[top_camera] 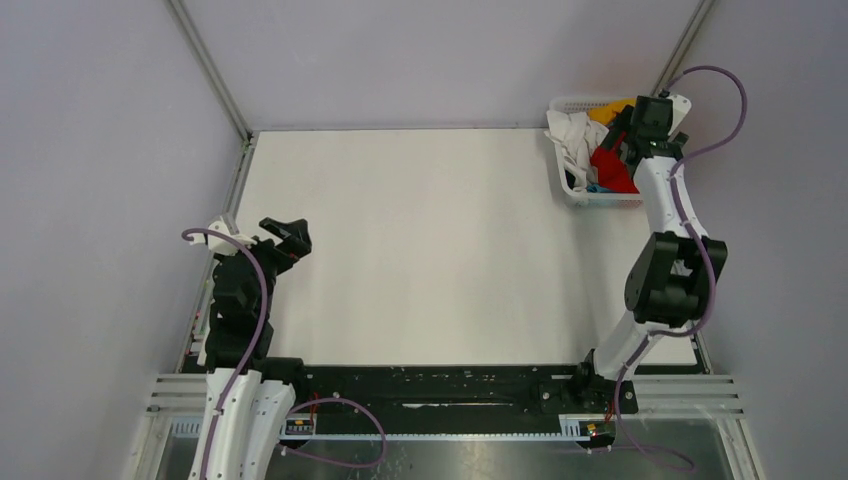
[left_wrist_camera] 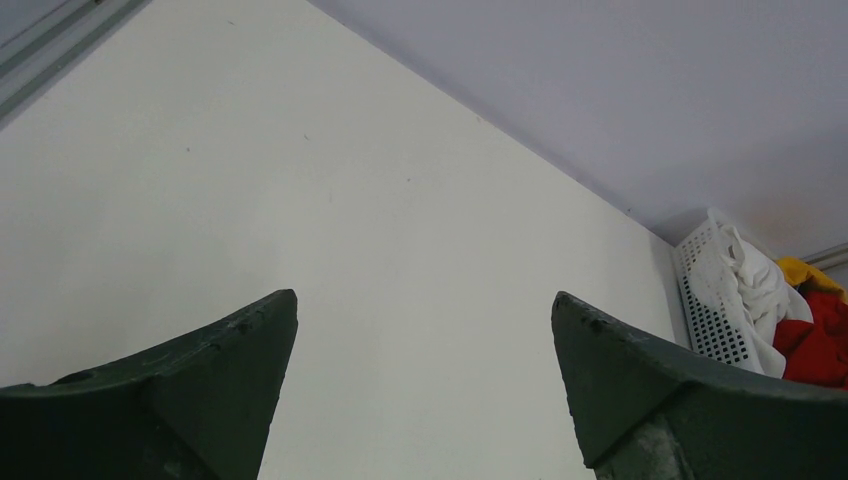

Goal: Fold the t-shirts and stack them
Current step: Grab crumpled tshirt from bin with the right arm, then move the tshirt to the center of the board

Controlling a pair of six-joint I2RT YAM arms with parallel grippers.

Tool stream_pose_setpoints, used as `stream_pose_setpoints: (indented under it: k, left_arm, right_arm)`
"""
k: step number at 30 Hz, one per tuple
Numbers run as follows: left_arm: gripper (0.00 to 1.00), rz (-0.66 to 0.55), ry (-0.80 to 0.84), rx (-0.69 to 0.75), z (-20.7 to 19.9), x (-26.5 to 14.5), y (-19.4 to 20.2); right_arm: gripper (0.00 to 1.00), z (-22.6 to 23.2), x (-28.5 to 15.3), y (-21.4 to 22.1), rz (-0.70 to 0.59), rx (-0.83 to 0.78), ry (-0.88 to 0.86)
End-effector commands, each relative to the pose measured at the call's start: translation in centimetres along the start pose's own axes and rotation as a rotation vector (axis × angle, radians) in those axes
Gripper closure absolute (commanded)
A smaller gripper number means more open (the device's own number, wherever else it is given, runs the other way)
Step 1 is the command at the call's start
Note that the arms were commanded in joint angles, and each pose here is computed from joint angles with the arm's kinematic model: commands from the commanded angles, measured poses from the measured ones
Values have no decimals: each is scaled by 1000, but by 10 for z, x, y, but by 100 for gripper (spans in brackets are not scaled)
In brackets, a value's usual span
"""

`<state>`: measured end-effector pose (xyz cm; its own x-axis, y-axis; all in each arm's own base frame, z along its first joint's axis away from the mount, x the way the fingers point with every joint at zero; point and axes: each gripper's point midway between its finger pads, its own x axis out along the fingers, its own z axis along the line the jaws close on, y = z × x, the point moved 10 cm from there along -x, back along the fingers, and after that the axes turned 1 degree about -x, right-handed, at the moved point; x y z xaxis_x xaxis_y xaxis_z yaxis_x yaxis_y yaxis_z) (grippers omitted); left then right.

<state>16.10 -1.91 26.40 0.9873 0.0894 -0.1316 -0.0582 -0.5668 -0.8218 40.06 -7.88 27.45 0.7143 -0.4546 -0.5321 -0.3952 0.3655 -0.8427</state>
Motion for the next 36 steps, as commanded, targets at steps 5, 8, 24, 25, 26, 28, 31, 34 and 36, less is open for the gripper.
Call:
stream_pose_setpoints:
  k: [5, 8, 24, 25, 26, 28, 31, 34, 36]
  left_arm:
    - [1, -45, 30, 19, -3, -1, -6]
    - [1, -28, 37, 31, -3, -1, -6]
    - [1, 12, 109, 30, -8, -2, -2]
    - [1, 14, 115, 29, -9, -2, -2]
    - [1, 16, 121, 28, -9, -2, -2]
    - [1, 18, 126, 23, -10, -2, -1]
    - [1, 38, 146, 23, -11, -2, 1]
    - [1, 49, 141, 17, -11, -1, 2]
    - [1, 57, 143, 12, -11, 0, 3]
  right_arm:
    - [8, 21, 73, 6, 91, -78, 0]
    - [21, 25, 85, 7, 135, -99, -8]
    - [100, 17, -110, -97, -224, 65, -394]
    - [100, 22, -129, -101, -239, 56, -468]
    - [100, 27, -157, -105, -268, 34, -545]
    - [100, 41, -205, -106, -298, -40, -667]
    - [100, 65, -269, -95, -299, -159, -908]
    - [100, 82, -314, -83, -281, -198, -1148]
    - [100, 93, -337, -74, -253, -235, -1296]
